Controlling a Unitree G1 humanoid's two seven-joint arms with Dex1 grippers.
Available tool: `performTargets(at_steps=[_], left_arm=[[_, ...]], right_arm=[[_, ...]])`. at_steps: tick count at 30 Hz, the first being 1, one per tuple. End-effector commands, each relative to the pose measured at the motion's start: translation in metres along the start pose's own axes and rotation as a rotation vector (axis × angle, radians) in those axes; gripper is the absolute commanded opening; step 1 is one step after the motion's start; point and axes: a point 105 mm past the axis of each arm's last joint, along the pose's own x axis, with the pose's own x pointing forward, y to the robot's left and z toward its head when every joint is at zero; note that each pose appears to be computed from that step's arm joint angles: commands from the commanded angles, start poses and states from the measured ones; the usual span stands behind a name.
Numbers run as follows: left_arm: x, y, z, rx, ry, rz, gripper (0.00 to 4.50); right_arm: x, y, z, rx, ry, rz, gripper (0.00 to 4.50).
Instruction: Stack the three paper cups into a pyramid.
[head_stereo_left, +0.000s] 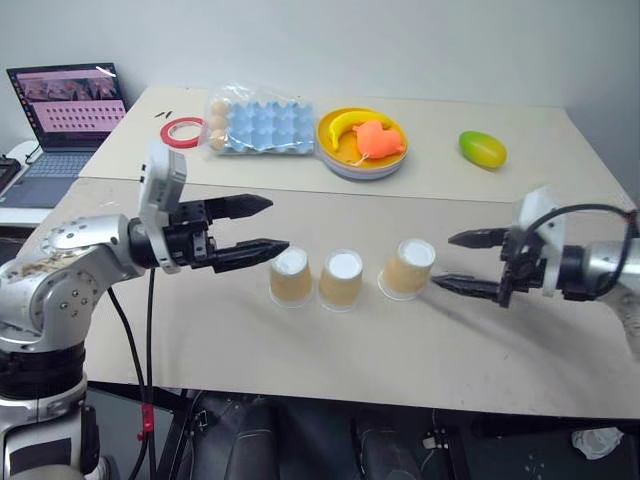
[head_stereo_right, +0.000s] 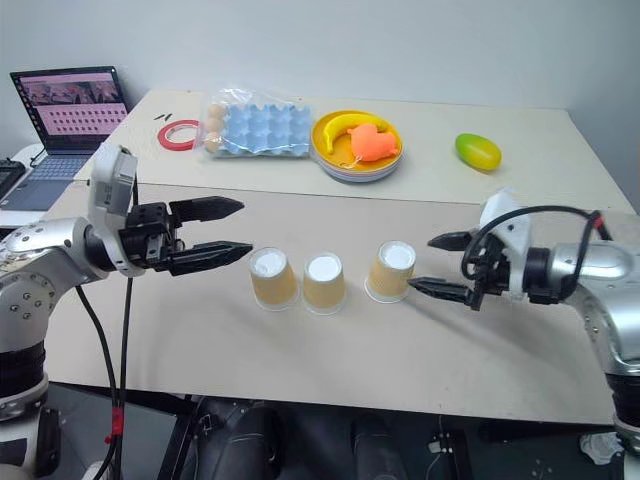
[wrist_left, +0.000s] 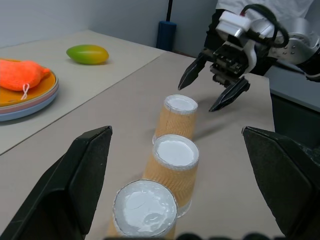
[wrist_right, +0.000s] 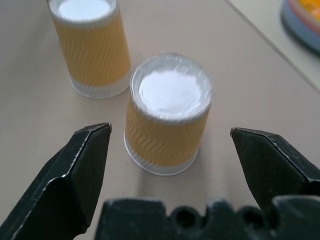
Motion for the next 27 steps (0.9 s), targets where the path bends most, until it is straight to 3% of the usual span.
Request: performTargets(at_steps=[1,26,27], left_arm=[[-0.006,-0.005,0.010,0.043,-0.002,0.013,4.44],[-0.009,-0.018,-0.004,0.065,0.104,0.006,4.44],[-0.009,-0.018,-0.004,0.065,0.104,0.006,4.49]], right_arm=[[0.010,-0.002,0.009,-0.067,-0.027,0.024,4.50],[0.030,-0.016,0.033,-0.062,-0.142,0.012,4.50],[0.030,-0.017,0.033,-0.063,-0.142,0.012,4.24]])
